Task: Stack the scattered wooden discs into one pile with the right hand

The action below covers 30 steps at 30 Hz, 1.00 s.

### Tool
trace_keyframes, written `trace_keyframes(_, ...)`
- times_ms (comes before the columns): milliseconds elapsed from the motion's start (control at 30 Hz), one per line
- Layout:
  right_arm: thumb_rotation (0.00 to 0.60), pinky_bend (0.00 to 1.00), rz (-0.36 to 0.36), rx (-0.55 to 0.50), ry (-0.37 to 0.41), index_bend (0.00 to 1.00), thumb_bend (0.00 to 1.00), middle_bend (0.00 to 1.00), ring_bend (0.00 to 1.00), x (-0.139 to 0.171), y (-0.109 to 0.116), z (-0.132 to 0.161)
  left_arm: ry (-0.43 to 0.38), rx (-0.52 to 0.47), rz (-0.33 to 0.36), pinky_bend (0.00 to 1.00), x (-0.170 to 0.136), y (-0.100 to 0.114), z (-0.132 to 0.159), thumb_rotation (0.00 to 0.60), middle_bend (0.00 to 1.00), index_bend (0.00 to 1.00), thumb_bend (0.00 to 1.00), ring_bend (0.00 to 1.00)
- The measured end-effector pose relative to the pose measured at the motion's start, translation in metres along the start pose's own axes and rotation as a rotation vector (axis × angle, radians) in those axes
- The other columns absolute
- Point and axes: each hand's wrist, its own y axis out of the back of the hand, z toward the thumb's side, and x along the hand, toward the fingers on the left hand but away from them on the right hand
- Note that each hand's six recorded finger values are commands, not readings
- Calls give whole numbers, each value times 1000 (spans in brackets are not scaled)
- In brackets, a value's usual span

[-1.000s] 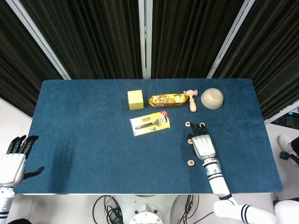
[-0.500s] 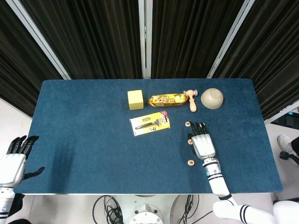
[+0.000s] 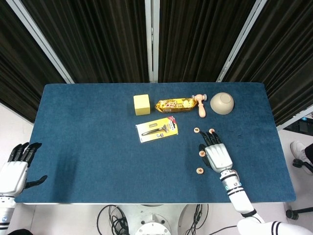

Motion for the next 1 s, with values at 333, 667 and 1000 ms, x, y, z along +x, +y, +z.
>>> trace_keyframes(333, 600, 0, 73, 54, 37, 605, 335, 54, 0, 29, -9, 6, -5, -1, -3, 0, -1, 0, 2, 600, 87, 100, 126, 0)
trace_keyframes(667, 600, 0, 82, 90, 77, 604, 332, 53, 0, 38, -18, 17, -7, -16, -19, 0, -2, 0, 0, 600, 87, 100, 126, 0)
trace_keyframes(1000, 600, 0, 86, 94, 76, 591, 332, 51, 0, 41, -21, 18, -7, -23, -17, 0, -2, 2, 1, 600, 87, 100, 127, 0)
